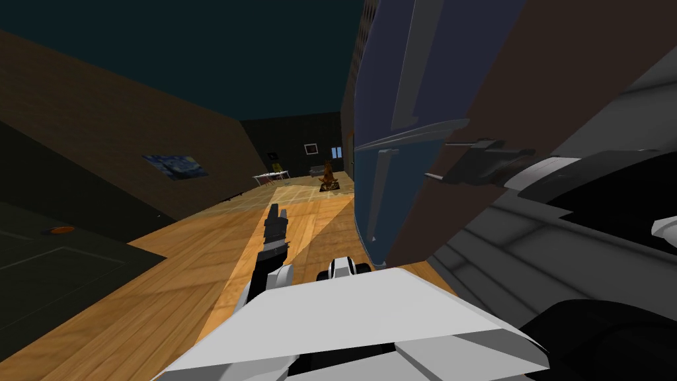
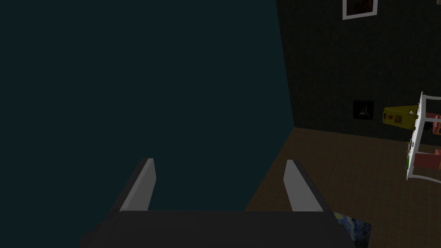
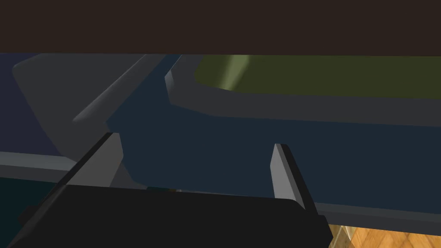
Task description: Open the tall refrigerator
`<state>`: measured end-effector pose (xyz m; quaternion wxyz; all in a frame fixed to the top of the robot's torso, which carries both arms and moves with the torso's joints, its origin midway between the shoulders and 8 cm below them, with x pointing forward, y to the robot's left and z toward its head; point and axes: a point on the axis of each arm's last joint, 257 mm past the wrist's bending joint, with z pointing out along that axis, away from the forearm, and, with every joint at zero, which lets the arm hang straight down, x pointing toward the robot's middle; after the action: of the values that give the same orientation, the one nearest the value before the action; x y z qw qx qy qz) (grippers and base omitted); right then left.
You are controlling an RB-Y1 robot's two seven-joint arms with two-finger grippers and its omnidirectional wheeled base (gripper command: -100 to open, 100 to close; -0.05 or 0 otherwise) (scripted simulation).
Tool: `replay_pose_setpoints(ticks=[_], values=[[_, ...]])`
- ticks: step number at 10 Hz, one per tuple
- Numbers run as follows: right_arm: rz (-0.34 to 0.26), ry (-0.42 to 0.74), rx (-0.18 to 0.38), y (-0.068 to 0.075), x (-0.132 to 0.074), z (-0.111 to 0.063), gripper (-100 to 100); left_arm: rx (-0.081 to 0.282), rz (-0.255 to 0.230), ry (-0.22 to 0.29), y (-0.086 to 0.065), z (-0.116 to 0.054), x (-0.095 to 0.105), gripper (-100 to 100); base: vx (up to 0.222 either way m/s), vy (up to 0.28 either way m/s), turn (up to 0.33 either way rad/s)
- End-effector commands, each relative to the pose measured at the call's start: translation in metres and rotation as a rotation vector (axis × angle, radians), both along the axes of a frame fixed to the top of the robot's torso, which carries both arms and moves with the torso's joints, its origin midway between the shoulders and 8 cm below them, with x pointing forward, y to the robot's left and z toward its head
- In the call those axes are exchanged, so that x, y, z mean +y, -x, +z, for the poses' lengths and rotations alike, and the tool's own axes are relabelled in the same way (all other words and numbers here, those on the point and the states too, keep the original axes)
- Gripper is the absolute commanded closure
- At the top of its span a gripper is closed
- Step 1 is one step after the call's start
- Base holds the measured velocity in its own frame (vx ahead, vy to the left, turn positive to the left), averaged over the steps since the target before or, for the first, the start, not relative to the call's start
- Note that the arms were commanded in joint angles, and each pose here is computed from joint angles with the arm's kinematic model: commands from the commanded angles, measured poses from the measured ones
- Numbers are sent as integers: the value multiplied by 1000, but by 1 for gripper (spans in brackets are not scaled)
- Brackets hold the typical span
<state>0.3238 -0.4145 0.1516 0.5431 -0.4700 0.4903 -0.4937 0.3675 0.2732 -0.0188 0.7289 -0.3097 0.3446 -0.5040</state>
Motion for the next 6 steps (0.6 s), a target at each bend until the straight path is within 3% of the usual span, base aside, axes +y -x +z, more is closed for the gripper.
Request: replay_pose_setpoints(ticks=[1,2,3,4,5,6], values=[[37,82,-42,5,29,16,-100,0,0,0,0,0,0,0,10,16,33],[37,82,-42,5,29,16,-100,0,0,0,0,0,0,0,9,7,19],[32,64,-7,3,27,7,-100,0,0,0,0,0,0,0,-21,2,-40],[14,53,-1,1,16,7,-100,0,0,0,0,0,0,0,13,10,-5],[24,56,11,2,22,2,-100,0,0,0,0,0,0,0,-4,6,-41],[20,53,15,2,21,1,100,0,0,0,0,0,0,0,-32,8,-51]])
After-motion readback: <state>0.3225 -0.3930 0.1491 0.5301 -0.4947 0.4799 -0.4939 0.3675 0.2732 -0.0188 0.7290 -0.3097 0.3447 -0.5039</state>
